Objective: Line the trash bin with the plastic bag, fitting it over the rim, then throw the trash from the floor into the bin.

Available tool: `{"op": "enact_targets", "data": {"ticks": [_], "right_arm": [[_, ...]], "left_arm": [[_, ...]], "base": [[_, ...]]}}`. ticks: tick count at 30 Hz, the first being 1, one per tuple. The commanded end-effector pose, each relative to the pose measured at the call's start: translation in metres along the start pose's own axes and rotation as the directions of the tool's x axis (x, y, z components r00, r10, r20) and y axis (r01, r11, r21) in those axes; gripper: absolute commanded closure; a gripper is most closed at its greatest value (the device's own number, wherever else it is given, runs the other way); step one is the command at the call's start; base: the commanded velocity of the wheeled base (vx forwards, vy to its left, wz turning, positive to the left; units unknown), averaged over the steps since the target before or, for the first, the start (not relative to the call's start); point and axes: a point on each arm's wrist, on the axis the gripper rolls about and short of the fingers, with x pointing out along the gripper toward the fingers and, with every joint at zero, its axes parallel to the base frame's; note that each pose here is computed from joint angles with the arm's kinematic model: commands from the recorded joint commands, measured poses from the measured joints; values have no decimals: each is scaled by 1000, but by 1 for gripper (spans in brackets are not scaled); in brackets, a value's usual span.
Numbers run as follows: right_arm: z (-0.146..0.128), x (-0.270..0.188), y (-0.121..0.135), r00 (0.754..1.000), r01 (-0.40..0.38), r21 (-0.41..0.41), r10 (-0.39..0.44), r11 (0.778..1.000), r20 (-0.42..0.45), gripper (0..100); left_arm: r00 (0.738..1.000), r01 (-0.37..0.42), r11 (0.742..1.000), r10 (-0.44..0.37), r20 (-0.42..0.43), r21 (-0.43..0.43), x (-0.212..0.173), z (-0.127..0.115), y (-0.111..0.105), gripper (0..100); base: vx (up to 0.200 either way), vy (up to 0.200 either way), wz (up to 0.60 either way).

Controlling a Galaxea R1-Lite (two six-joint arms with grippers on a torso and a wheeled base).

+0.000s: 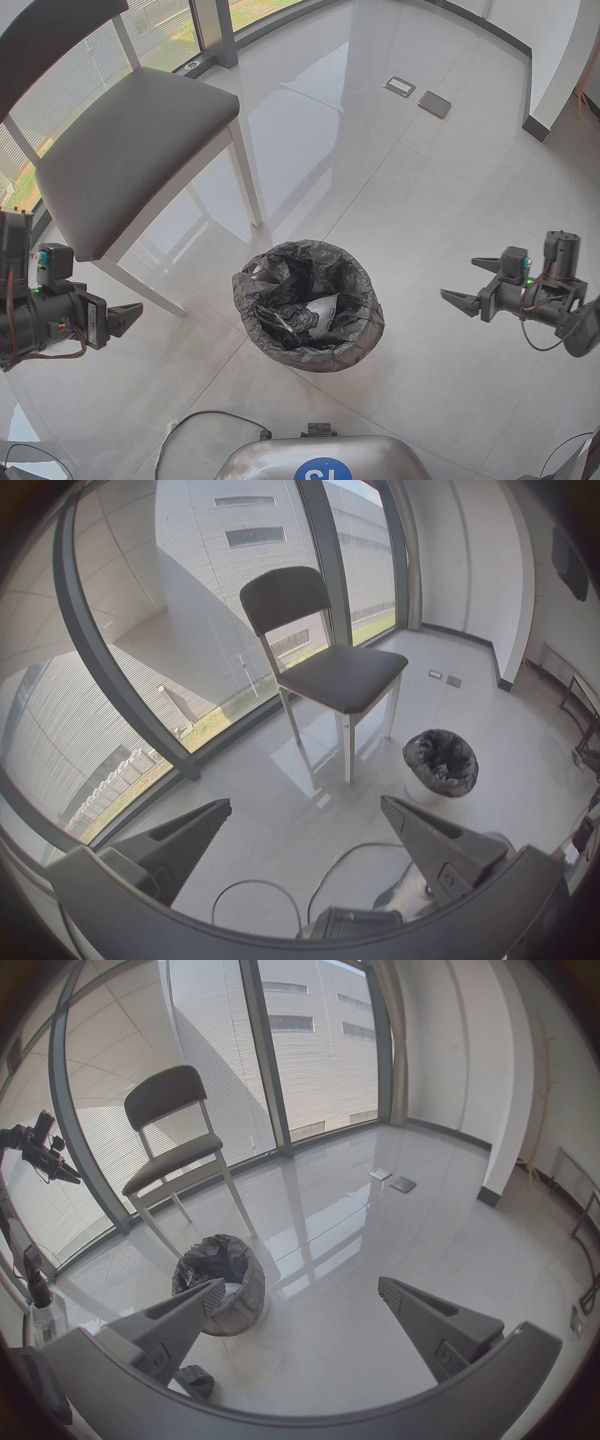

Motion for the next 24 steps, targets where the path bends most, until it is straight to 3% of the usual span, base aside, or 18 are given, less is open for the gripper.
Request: {"op": "enact_targets", "data": {"ticks": [1,3,8,11,14,19,22,24], "right_arm": [[23,-84,12,980,139,107,-152,984,126,0],[28,-106,20,963,184,138,-207,973,173,0],[20,-152,46,935,233,129,-259,964,242,0],[-6,-189,70,912,294,132,-319,947,258,0],[-34,-217,96,892,338,141,-365,930,267,0],[-76,-255,141,897,285,224,-342,932,282,0],[-93,-254,145,913,301,237,-351,924,210,0],[-93,-253,144,907,304,255,-361,918,216,0]], "left_arm": [[979,-84,993,99,177,-87,-72,5,19,0],[971,-112,987,133,197,-111,-102,-3,28,0],[952,-199,965,231,199,-169,-146,-34,39,0],[920,-288,930,335,203,-227,-177,-64,39,0],[899,-310,914,372,232,-263,-204,-100,32,0],[859,-282,930,354,370,-235,-230,-170,18,0],[862,-307,916,383,333,-259,-237,-185,9,0],[838,-327,904,412,357,-275,-244,-194,1,0]], "base": [[0,0,0],[0,0,0],[0,0,0],[0,0,0],[0,0,0],[0,0,0],[0,0,0],[0,0,0]]}}
